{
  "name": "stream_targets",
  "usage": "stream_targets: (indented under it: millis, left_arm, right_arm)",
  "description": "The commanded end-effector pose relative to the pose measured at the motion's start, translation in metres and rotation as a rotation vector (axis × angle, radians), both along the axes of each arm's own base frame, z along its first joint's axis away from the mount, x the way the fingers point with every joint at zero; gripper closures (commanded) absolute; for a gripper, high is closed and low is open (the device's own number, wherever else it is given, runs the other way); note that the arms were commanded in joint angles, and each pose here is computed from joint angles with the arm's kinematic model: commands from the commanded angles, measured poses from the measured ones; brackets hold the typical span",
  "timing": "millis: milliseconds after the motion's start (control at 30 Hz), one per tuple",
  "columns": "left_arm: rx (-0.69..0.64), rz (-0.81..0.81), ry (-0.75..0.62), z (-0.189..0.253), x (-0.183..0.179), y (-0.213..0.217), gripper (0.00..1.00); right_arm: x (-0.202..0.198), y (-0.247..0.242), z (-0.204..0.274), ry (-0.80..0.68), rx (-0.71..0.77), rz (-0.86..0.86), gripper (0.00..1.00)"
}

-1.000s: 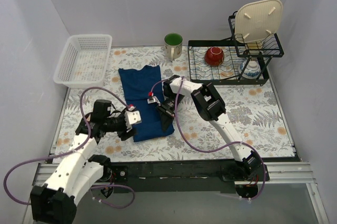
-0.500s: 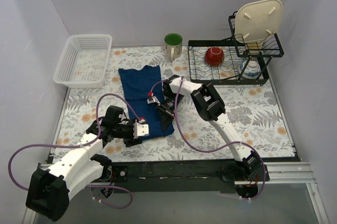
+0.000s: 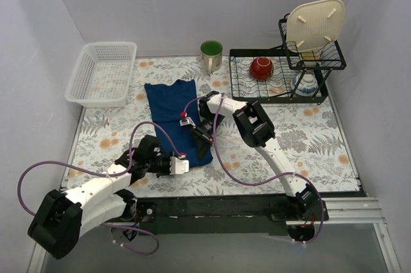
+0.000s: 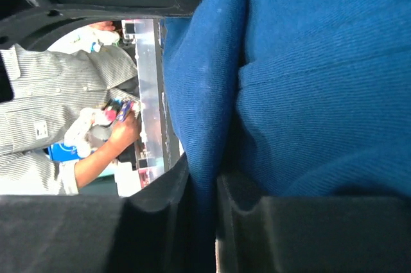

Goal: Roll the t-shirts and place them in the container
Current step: Roll the T-shirt to the center of the board.

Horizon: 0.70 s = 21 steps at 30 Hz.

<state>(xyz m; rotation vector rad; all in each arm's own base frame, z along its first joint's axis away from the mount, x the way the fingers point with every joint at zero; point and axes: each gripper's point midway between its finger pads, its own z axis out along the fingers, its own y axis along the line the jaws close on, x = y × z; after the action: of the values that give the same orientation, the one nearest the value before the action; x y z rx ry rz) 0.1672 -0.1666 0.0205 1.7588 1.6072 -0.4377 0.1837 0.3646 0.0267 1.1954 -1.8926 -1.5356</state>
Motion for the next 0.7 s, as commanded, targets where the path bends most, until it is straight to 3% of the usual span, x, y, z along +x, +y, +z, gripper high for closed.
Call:
stream_targets:
  millis: [0, 67, 100, 233, 267, 333, 367, 400, 433, 467, 533, 600, 633, 667]
  left_arm:
    - [0.144, 0.043, 0.030, -0.026, -0.008, 0.027, 0.96]
    - [0.146, 0.028, 0.078, -0.023, -0.016, 0.026, 1.00]
    - [0.112, 0.009, 0.093, -0.012, -0.016, 0.017, 1.00]
    - [0.037, 0.032, 0.248, 0.008, -0.033, 0.004, 1.00]
    - [0.014, 0.041, 0.274, 0.013, -0.035, 0.000, 1.00]
    - [-0.051, 0.081, 0.332, 0.026, -0.035, -0.012, 1.00]
    - [-0.073, 0.085, 0.347, 0.030, -0.035, -0.015, 1.00]
    - [-0.093, 0.099, 0.359, 0.034, -0.034, -0.018, 1.00]
    - [-0.129, 0.098, 0.354, 0.041, -0.030, -0.023, 1.00]
    - [-0.144, 0.104, 0.353, 0.043, -0.027, -0.024, 1.00]
    - [-0.174, 0.133, 0.372, 0.050, -0.021, -0.025, 1.00]
    - [-0.181, 0.149, 0.403, 0.049, -0.016, -0.024, 1.00]
    - [-0.196, 0.142, 0.418, 0.053, -0.015, -0.026, 1.00]
    - [-0.200, 0.146, 0.439, 0.053, -0.014, -0.026, 1.00]
  right_arm:
    - [0.032, -0.015, -0.069, -0.250, 0.103, 0.049, 0.68]
    - [0.042, -0.018, -0.049, -0.301, 0.141, 0.025, 0.60]
    - [0.046, -0.020, -0.041, -0.324, 0.154, 0.014, 0.41]
    - [0.082, -0.033, 0.013, -0.501, 0.212, -0.048, 0.33]
    - [0.095, -0.034, 0.037, -0.609, 0.240, -0.054, 0.30]
    - [0.096, -0.046, 0.046, -0.674, 0.225, -0.078, 0.01]
    - [0.118, -0.041, 0.078, -0.878, 0.290, -0.101, 0.01]
    - [0.099, -0.056, 0.061, -0.867, 0.235, -0.118, 0.01]
    - [0.098, -0.059, 0.067, -0.945, 0.244, -0.139, 0.01]
    - [0.103, -0.065, 0.104, -1.157, 0.286, -0.177, 0.01]
    - [0.084, -0.061, 0.092, -1.394, 0.436, -0.199, 0.01]
    - [0.073, -0.043, 0.142, -1.665, 0.591, -0.293, 0.01]
    - [0.058, -0.049, 0.117, -1.634, 0.534, -0.297, 0.02]
    - [0.045, -0.042, 0.112, -1.631, 0.573, -0.213, 0.10]
